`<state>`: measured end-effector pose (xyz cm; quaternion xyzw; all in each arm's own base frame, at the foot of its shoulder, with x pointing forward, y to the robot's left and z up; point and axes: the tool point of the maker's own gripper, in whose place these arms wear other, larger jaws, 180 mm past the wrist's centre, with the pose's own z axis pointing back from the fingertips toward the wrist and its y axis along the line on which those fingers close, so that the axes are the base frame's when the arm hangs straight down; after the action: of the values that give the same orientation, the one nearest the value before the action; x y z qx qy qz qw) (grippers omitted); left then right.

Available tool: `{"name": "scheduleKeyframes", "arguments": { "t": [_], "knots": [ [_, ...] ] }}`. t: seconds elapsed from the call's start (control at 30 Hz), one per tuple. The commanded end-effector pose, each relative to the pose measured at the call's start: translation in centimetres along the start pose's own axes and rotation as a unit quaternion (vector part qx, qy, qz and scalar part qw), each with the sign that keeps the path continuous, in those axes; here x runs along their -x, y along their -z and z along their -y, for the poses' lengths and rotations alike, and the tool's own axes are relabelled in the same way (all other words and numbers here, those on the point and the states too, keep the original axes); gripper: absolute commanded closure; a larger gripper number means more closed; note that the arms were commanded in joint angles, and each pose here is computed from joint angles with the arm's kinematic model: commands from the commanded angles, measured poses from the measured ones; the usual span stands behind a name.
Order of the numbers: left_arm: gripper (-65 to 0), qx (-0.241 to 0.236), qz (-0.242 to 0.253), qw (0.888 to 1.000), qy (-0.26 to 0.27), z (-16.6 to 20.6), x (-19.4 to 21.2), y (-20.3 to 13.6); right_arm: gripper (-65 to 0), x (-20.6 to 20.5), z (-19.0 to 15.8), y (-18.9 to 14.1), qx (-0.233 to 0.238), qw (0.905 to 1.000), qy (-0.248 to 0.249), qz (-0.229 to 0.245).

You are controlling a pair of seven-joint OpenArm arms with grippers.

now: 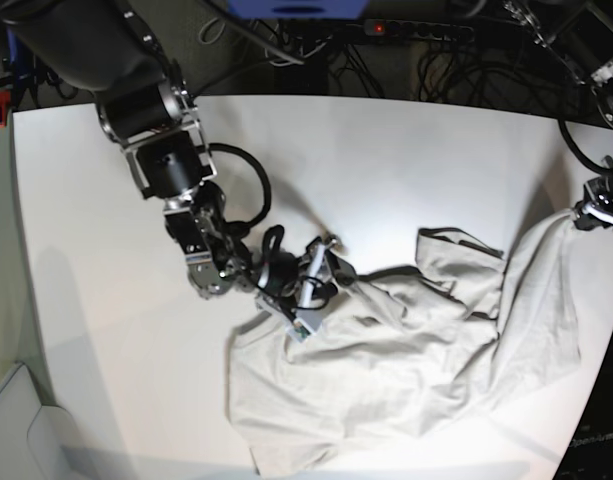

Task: Layout the t-shirt on the table in an organized manner, then fold the t-shirt properly
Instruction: 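Reach the right gripper into the crumpled shirt and grasp its edge, then pull the grasped edge with the right gripper away from the left gripper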

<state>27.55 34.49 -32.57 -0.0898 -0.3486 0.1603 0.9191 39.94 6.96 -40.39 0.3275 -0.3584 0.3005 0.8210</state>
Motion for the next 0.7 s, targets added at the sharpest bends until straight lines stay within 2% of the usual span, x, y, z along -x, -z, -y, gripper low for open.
{"name": "scheduleKeyframes", "arguments": {
  "t": [0.0,0.1,0.2,0.4,0.53,0.67],
  "knots": [
    [0.0,0.0,0.023,1.0,0.01,0.0,-1.6,-0.7,-21.7,-2.8,0.5,-0.4,0.003,0.9993,-0.008,0.038],
    [0.0,0.001,0.023,1.0,0.01,0.0,-1.6,-0.7,-12.7,-2.3,0.5,-0.5,0.003,0.9993,-0.004,0.037],
    [0.0,0.001,0.024,1.0,0.01,0.0,-1.6,-0.7,-1.0,-1.6,2.0,-1.4,0.018,0.9994,-0.005,0.03],
    [0.0,0.0,0.017,1.0,0.014,0.0,-1.0,-0.8,0.0,0.3,6.5,-4.9,0.064,0.9977,-0.008,0.019],
    [0.0,0.006,0.014,1.0,0.007,0.5,-0.4,-0.4,0.0,3.0,9.5,-7.9,0.098,0.9952,-0.004,-0.005],
    [0.0,0.013,0.002,1.0,-0.001,0.9,0.7,0.0,0.0,7.0,12.9,-12.2,0.146,0.9886,0.029,-0.022]
  ]
}}
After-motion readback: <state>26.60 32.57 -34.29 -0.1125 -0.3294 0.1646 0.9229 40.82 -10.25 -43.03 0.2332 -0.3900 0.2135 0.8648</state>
